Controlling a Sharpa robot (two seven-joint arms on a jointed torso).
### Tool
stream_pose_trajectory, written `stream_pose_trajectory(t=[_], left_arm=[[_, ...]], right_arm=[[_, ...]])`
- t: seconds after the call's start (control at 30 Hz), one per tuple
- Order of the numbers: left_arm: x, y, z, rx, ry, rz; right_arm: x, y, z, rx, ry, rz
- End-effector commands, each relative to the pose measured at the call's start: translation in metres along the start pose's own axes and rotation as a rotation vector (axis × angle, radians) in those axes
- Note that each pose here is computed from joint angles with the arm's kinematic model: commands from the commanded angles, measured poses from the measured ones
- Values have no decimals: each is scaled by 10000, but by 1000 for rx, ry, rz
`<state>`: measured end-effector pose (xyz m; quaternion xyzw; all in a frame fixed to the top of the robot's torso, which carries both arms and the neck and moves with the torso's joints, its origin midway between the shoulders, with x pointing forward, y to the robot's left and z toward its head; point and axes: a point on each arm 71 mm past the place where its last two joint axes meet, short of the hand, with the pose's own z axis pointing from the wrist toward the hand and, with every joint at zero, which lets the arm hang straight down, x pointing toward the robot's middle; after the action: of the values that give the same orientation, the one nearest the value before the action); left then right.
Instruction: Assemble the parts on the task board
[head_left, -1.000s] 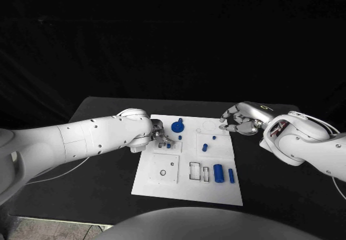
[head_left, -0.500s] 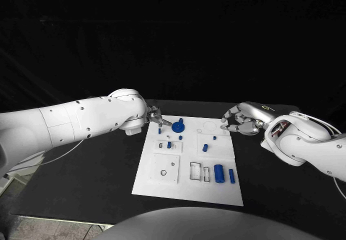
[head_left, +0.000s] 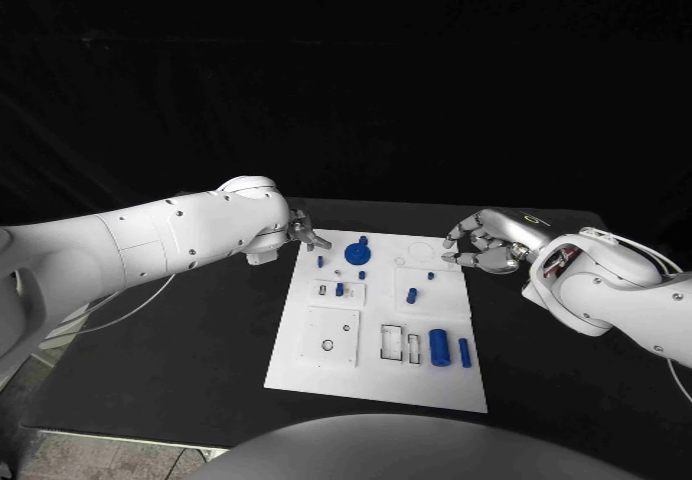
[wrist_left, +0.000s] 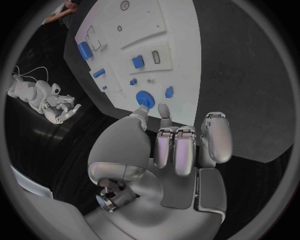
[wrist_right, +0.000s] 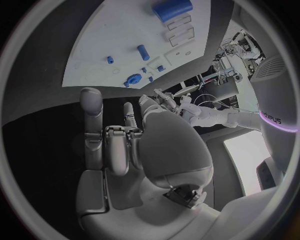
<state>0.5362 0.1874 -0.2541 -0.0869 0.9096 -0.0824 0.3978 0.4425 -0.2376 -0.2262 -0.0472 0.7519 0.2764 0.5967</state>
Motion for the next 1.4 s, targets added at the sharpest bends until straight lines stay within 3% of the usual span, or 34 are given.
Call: stream_pose_trajectory(t=[0.03,0.27,0.57,1.4], left_arm=[[-4,-15,65,26,-23,11],[9,5,188,21,-32,7],[113,-2,306,44,-11,8],[226,116,411,-7,37,31]], right_arm=[[-1,5,-4,-6,-8,6],[0,-5,-12,-2,-6,8],[0,-6,-14,-1,-6,8],[4,-8,-16,2,0,9]])
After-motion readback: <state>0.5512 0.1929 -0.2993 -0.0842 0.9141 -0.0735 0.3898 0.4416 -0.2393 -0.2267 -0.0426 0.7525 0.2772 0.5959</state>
